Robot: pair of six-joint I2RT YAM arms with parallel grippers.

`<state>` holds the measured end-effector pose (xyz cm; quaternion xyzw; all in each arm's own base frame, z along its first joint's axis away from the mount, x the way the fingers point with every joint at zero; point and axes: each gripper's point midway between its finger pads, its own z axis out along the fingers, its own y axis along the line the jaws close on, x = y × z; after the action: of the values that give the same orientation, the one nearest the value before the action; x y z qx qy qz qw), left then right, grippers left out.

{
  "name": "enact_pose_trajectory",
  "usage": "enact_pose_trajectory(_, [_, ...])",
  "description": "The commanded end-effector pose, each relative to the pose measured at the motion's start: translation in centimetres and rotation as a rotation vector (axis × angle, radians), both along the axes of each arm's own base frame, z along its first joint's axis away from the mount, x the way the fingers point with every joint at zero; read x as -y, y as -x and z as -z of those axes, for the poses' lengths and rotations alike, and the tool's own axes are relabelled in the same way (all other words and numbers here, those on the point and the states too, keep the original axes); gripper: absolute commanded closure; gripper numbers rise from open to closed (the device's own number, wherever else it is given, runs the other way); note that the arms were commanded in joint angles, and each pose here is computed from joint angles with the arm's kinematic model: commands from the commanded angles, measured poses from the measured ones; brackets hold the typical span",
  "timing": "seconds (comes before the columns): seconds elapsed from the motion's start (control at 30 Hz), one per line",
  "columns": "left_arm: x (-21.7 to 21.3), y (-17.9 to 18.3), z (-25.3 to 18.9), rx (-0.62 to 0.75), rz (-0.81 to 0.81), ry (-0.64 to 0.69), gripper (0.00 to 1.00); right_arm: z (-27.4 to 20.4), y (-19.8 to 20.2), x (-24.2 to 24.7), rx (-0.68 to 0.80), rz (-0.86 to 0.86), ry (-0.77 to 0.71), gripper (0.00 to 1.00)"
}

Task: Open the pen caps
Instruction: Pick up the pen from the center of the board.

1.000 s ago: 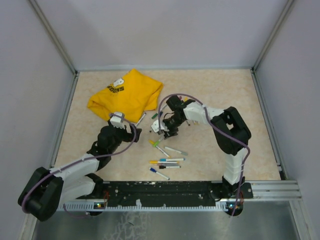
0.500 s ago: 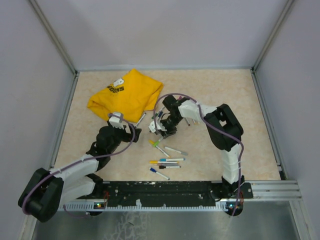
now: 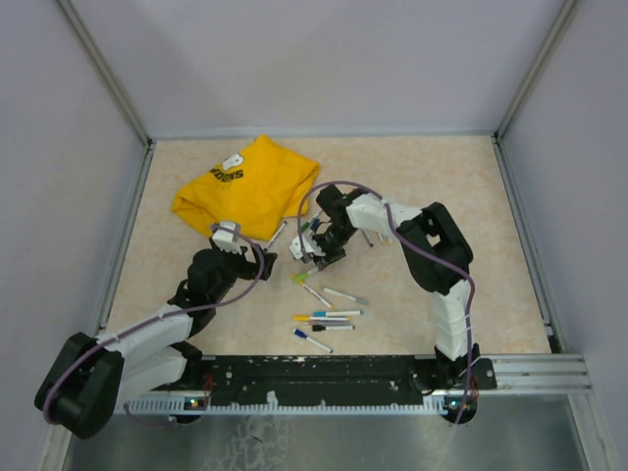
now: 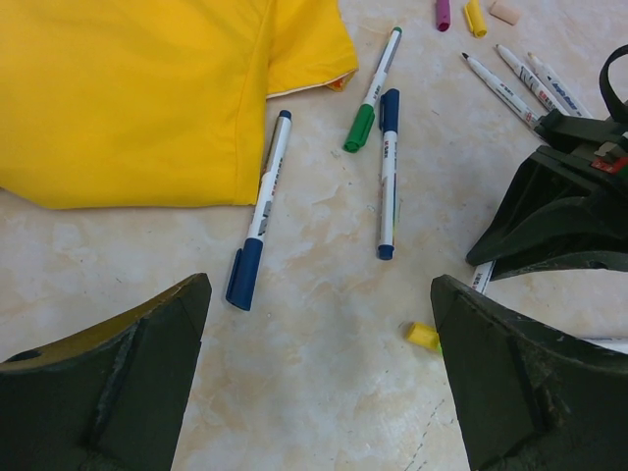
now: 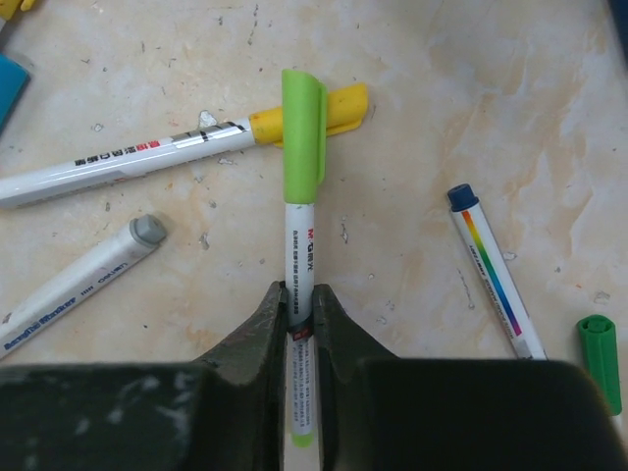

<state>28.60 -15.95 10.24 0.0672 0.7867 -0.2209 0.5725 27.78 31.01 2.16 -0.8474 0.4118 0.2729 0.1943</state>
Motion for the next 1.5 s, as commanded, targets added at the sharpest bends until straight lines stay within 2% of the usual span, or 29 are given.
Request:
enact_pose_trajectory(0.0, [0.1, -0.1, -0.9, 0.032, 0.004, 0.029, 0.02, 0.0, -1.0, -0.2, 0.052, 0.005, 0.025, 0.97])
enact_pose_trajectory(0.03, [0.1, -0.1, -0.9, 0.032, 0.005, 0.029, 0.02, -0.3, -1.1, -0.3, 0.054, 0.013, 0.017, 1.00])
enact_pose_trajectory(0.47, [-0.5, 0.3, -1.8, 0.053, -0.025, 0.063, 0.01, -9.0, -0.8, 0.0, 0.046, 0.141, -0.216, 1.00])
enact_pose_trajectory(0.7, [1.7, 2.2, -6.1, 0.126, 0.084, 0.295, 0.01, -13.9, 2.9, 3.0, -0.028, 0.221, -0.357, 1.00])
enact_pose_trajectory(0.93, [4.8, 4.2, -10.5, 0.154, 0.288, 0.442, 0.00, -16.9, 7.0, 5.5, -0.234, 0.381, -0.447, 1.00])
enact_pose_trajectory(1.07, [6.3, 5.7, -11.7, 0.173, 0.419, 0.476, 0.01, -17.9, 7.4, 6.3, -0.363, 0.489, -0.502, 1.00])
enact_pose_trajectory(1.2, [6.9, 6.2, -12.3, 0.187, 0.462, 0.511, 0.01, -19.0, 6.4, 7.3, -0.463, 0.571, -0.553, 1.00])
enact_pose_trajectory(1.47, [7.9, 7.0, -13.4, 0.238, 0.502, 0.567, 0.02, -19.3, 5.9, 7.4, -0.627, 0.618, -0.587, 1.00])
